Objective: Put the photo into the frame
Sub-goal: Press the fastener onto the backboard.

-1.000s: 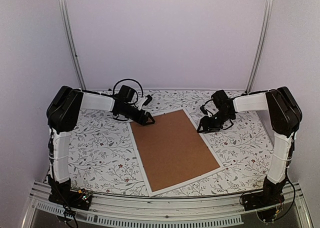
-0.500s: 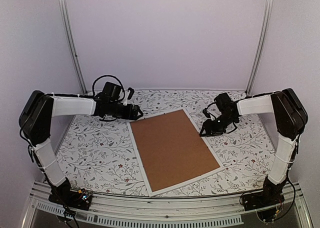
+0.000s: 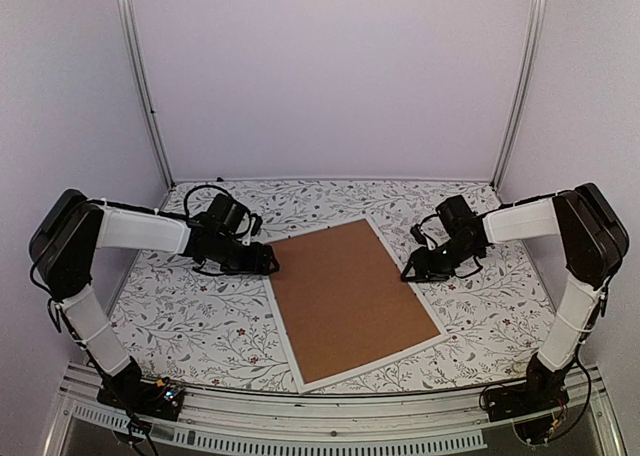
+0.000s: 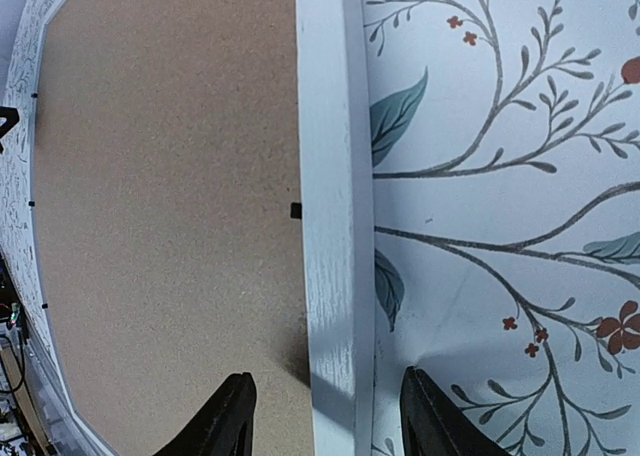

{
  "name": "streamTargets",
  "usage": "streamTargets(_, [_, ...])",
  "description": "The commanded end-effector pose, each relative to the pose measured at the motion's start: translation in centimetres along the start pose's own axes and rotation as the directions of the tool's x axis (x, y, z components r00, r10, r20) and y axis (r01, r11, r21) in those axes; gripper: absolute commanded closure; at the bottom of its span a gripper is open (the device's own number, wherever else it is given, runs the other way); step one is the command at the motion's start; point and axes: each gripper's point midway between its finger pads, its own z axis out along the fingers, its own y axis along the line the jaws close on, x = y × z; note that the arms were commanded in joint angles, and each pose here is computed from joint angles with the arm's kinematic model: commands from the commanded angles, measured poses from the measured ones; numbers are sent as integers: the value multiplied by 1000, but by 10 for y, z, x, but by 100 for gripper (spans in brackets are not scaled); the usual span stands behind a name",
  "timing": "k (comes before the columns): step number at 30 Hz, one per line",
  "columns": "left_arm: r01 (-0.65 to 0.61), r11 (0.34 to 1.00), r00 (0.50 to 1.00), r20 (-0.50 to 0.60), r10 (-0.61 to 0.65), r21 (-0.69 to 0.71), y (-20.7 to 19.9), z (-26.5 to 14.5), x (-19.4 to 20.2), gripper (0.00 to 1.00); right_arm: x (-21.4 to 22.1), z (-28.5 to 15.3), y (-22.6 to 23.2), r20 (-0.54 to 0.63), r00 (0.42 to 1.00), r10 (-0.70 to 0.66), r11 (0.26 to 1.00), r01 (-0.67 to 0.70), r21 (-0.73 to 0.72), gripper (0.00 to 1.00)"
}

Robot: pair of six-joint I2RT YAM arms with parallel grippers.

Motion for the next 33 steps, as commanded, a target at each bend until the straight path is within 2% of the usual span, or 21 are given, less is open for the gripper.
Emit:
streamTargets(1, [28,999,999,-29,-28,22,-8,6,10,24,6,-4,7,19,999,31,999,-31,-37,48])
streamTargets(13, [46,995,998,-56,-41,89,-24,26,12,28,37,-7,41,6,999,35,993,-34,-112,48])
streamTargets(21, [-34,994,999,-1,35,107,-36,40,-23,27,57,-10,64,-11,1000,10,986,-12,-164,48])
streamTargets(26, [-105,993,993,55,102,49,-30,45,-55,23,48,-18,48,38,999,22,999,-20,-41,46])
streamTargets(29, [-113,994,991,67,113,-7,-16,46,-67,21,28,-29,33,99,994,33,998,-39,54,43])
streamTargets(33, [-90,994,992,82,95,-62,5,40,-76,19,-5,-42,16,180,981,66,992,-84,95,40])
